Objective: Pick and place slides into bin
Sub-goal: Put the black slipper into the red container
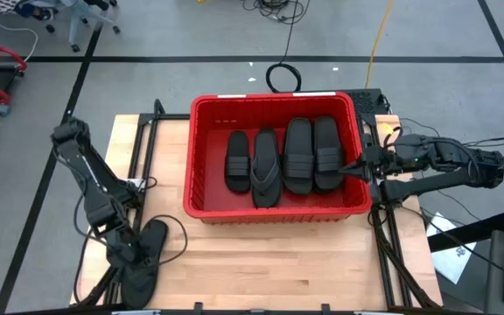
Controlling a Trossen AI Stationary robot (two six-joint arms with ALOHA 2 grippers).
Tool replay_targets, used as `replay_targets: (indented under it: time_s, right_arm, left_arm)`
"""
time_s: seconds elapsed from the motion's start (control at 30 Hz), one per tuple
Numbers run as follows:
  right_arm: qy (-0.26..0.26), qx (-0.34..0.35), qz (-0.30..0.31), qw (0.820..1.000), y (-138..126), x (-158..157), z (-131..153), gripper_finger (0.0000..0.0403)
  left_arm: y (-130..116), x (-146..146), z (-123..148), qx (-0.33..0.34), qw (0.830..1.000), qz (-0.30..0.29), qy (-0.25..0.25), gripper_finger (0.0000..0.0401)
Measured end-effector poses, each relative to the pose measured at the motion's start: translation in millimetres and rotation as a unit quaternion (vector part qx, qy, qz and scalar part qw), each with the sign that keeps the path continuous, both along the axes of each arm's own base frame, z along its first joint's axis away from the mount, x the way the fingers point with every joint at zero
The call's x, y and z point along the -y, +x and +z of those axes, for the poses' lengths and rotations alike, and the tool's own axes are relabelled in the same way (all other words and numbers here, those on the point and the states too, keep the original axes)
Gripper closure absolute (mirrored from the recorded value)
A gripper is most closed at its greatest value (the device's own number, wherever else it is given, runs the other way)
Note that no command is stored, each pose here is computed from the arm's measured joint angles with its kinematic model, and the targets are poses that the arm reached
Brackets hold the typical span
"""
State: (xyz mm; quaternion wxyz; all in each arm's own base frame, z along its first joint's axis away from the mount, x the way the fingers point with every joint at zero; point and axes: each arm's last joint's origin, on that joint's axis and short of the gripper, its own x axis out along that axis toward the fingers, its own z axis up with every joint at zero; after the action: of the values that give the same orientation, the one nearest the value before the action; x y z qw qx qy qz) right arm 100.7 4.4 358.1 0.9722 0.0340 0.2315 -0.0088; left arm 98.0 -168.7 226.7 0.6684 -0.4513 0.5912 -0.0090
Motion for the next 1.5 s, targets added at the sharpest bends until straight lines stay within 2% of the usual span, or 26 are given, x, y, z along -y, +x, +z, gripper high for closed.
replay_targets:
  time_s: [0.13, 0.27, 0.5, 0.6, 0.87, 1.0, 1.13, 1.37, 1.5]
  right_arm:
    - [0.008, 0.012, -0.003, 1.000, 1.1, -0.1, 2.2, 0.0403]
    - [0.021, 0.016, -0.010, 1.000, 1.3, 0.0, 2.7, 0.0403]
    - [0.036, 0.016, -0.018, 0.999, 1.3, 0.0, 2.7, 0.0403]
    - [0.036, 0.016, -0.018, 0.999, 1.3, 0.0, 2.8, 0.0403]
    - [0.035, 0.016, -0.018, 0.999, 1.2, 0.0, 2.8, 0.0403]
    - [0.034, 0.017, -0.017, 0.999, 1.4, 0.0, 2.9, 0.0403]
    - [0.033, 0.017, -0.017, 0.999, 1.4, 0.0, 2.9, 0.0403]
    - [0.032, 0.017, -0.016, 0.999, 1.4, 0.0, 3.0, 0.0403]
    - [0.032, 0.017, -0.016, 0.999, 1.4, 0.0, 3.0, 0.0403]
  left_arm:
    - [1.1, -1.8, -13.1, -0.041, 0.999, 0.020, 0.027, 0.0128]
    - [4.3, -2.1, -24.9, -0.092, 0.995, 0.025, 0.033, 0.0106]
    - [1.6, 2.4, -33.3, -0.147, 0.988, -0.011, 0.038, 0.0100]
    - [1.5, 5.1, -34.1, -0.169, 0.985, -0.022, 0.023, 0.0100]
    - [6.6, 3.9, -32.6, -0.258, 0.965, 0.051, -0.022, 0.0100]
    - [10.8, 1.0, -32.7, -0.267, 0.960, 0.080, -0.027, 0.0100]
    - [15.0, -1.7, -33.4, -0.232, 0.968, 0.091, -0.014, 0.0100]
    - [18.1, -3.4, -33.4, -0.183, 0.982, 0.044, 0.001, 0.0102]
    - [17.8, -2.7, -33.0, -0.171, 0.985, 0.008, 0.000, 0.0131]
